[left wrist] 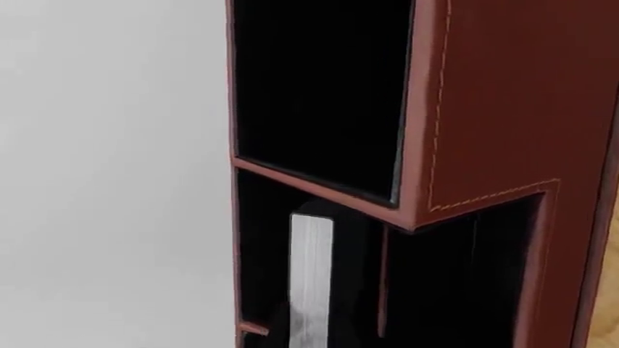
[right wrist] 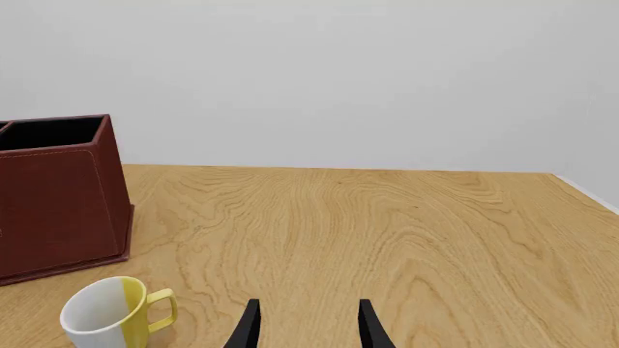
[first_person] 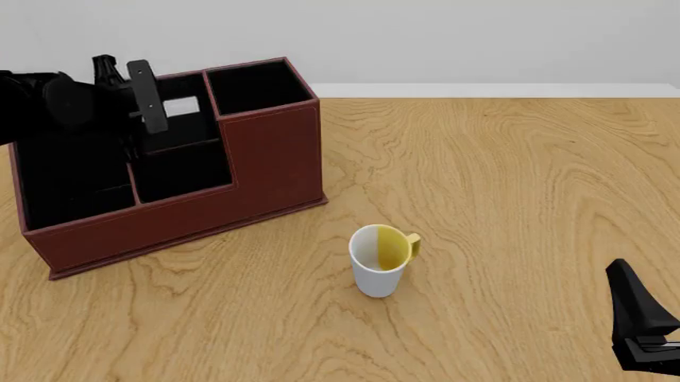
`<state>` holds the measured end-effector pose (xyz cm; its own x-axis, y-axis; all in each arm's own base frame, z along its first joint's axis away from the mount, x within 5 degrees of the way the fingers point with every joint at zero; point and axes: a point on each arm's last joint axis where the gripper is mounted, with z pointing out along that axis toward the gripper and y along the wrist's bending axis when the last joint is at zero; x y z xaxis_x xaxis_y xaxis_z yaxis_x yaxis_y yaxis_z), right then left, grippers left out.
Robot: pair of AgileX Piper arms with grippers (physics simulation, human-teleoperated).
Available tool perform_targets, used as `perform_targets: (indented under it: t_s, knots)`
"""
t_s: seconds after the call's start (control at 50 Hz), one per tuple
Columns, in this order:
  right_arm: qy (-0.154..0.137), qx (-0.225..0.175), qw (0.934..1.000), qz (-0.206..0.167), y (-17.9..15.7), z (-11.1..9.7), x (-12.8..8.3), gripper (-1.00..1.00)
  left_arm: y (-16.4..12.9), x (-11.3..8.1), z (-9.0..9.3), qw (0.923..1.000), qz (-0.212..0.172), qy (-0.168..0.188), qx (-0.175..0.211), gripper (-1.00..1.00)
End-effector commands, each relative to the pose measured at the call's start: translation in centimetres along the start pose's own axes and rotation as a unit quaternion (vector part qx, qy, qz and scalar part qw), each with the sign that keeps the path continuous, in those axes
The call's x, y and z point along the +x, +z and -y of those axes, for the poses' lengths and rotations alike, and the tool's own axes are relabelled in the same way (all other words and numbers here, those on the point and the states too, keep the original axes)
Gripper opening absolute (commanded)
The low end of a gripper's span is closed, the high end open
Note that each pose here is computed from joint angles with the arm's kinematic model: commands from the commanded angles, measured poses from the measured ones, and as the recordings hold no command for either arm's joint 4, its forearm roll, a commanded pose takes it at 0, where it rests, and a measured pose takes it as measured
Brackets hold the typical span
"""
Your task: Pick up the book and place it in the front compartment of the caddy.
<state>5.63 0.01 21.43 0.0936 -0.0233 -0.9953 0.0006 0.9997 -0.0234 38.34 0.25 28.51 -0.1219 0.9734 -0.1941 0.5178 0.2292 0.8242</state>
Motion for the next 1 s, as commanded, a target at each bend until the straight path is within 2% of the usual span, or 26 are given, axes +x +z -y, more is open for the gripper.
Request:
perform_targets:
  t_s: [0.02,0.04,0.08,0.12,0.16,0.38,0.54,0.66,0.7,0.74,0.76,0.78,0.8,0.82,0.84,0.86,0.88,0.9,0.98,1.0]
  knots:
    - [0.000,0.000,1.0000,0.000,0.0,0.0,0.0,1.00,3.4,2.6,-0.2,0.9995,-0.029,0.007,-0.006,-1.00]
    - [0.000,0.000,1.0000,0.000,0.0,0.0,0.0,1.00,3.5,3.2,-0.6,0.9992,-0.033,0.011,-0.022,1.00]
    - [0.000,0.000,1.0000,0.000,0.0,0.0,0.0,1.00,3.2,2.8,-1.0,0.9993,-0.029,0.004,-0.022,1.00]
    - [0.000,0.000,1.0000,0.000,0.0,0.0,0.0,1.00,3.3,3.4,-1.6,0.9985,-0.033,0.013,-0.042,1.00]
    - [0.000,0.000,1.0000,0.000,0.0,0.0,0.0,1.00,3.0,3.2,-1.7,0.9988,-0.032,0.009,-0.035,1.00]
    - [0.000,0.000,1.0000,0.000,0.0,0.0,0.0,1.00,1.1,3.5,-2.5,0.9979,-0.036,0.014,-0.051,1.00]
    - [0.000,0.000,1.0000,0.000,0.0,0.0,0.0,1.00,-1.2,2.6,-3.2,0.9975,-0.028,0.017,-0.062,1.00]
    - [0.000,0.000,1.0000,0.000,0.0,0.0,0.0,1.00,-4.3,0.9,-3.3,0.9972,-0.009,0.022,-0.071,1.00]
    - [0.000,0.000,1.0000,0.000,0.0,0.0,0.0,1.00,-5.9,-0.5,-2.7,0.9965,0.010,0.031,-0.077,1.00]
    - [0.000,0.000,1.0000,0.000,0.0,0.0,0.0,1.00,-7.7,-1.9,-2.8,0.9965,0.030,0.016,-0.076,1.00]
    - [0.000,0.000,1.0000,0.000,0.0,0.0,0.0,1.00,-8.1,-2.1,-2.4,0.9964,0.034,0.021,-0.075,1.00]
    - [0.000,0.000,1.0000,0.000,0.0,0.0,0.0,1.00,-10.1,-3.3,-1.4,0.9951,0.056,0.028,-0.076,1.00]
    - [0.000,0.000,1.0000,0.000,0.0,0.0,0.0,1.00,-10.4,-3.2,-1.5,0.9951,0.055,0.024,-0.078,1.00]
    - [0.000,0.000,1.0000,0.000,0.0,0.0,0.0,1.00,-11.1,-3.4,-0.7,0.9950,0.060,0.033,-0.073,1.00]
    - [0.000,0.000,1.0000,0.000,0.0,0.0,0.0,1.00,-12.9,-4.2,0.8,0.9938,0.080,0.047,-0.061,1.00]
    - [0.000,0.000,1.0000,0.000,0.0,0.0,0.0,1.00,-13.0,-4.2,0.9,0.9938,0.080,0.047,-0.061,1.00]
    - [0.000,0.000,1.0000,0.000,0.0,0.0,0.0,1.00,-14.9,-4.9,1.1,0.9926,0.098,0.035,-0.062,1.00]
    - [0.000,0.000,1.0000,0.000,0.0,0.0,0.0,1.00,-15.8,-5.0,1.9,0.9908,0.108,0.050,-0.066,1.00]
    - [0.000,0.000,1.0000,0.000,0.0,0.0,0.0,1.00,-19.5,-5.0,4.3,0.9870,0.136,0.068,-0.052,1.00]
    - [0.000,0.000,1.0000,0.000,0.0,0.0,0.0,1.00,-20.0,-4.6,4.8,0.9861,0.135,0.074,-0.063,1.00]
